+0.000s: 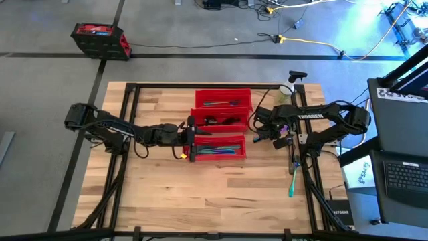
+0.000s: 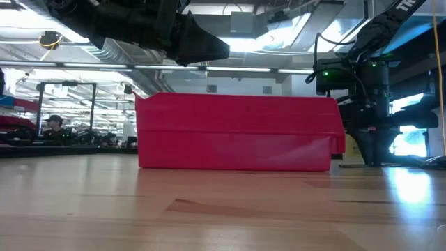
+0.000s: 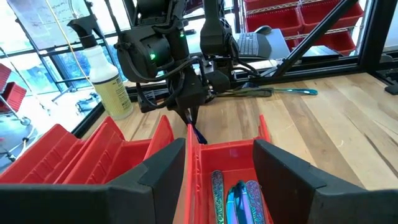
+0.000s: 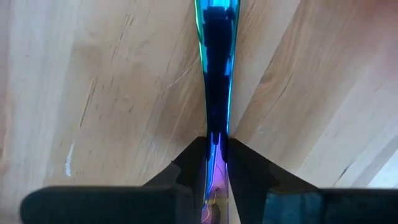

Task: Sort silverware
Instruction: Put the purple table knife into the bottom red bin

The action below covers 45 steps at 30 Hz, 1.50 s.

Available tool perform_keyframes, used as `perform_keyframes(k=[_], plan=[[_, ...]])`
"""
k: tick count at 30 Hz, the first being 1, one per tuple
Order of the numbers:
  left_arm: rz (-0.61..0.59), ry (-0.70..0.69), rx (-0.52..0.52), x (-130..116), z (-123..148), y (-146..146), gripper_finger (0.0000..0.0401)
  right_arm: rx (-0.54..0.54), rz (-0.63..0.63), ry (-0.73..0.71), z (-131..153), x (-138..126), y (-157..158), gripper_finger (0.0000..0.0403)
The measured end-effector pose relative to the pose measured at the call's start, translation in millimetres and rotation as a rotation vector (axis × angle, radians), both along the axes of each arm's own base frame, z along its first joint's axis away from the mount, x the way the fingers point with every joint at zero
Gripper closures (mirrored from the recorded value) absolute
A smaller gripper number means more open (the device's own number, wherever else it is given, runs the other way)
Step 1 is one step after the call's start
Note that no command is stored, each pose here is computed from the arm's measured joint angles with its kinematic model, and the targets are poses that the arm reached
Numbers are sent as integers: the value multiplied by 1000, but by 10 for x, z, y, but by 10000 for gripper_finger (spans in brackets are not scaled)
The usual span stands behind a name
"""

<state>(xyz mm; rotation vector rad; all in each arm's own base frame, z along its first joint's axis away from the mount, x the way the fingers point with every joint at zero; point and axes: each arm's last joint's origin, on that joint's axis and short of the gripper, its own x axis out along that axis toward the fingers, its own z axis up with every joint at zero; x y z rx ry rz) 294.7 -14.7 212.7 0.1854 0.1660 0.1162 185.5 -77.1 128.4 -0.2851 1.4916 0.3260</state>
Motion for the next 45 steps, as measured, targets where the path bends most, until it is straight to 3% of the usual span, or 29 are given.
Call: perform_keyframes(k=[8, 28, 38, 45], plan=[[0, 0, -1, 0, 0, 0, 226, 3, -26, -2, 4, 5, 0, 395], [2, -1, -5, 0, 1, 0, 226, 38, -134, -60, 388, 103, -20, 401], [1, -1, -2, 0, 2, -1, 226, -38, -108, -118, 428, 135, -51, 402], [2, -2, -9, 0, 2, 0, 226, -136, -83, -114, 246, 100, -72, 401]])
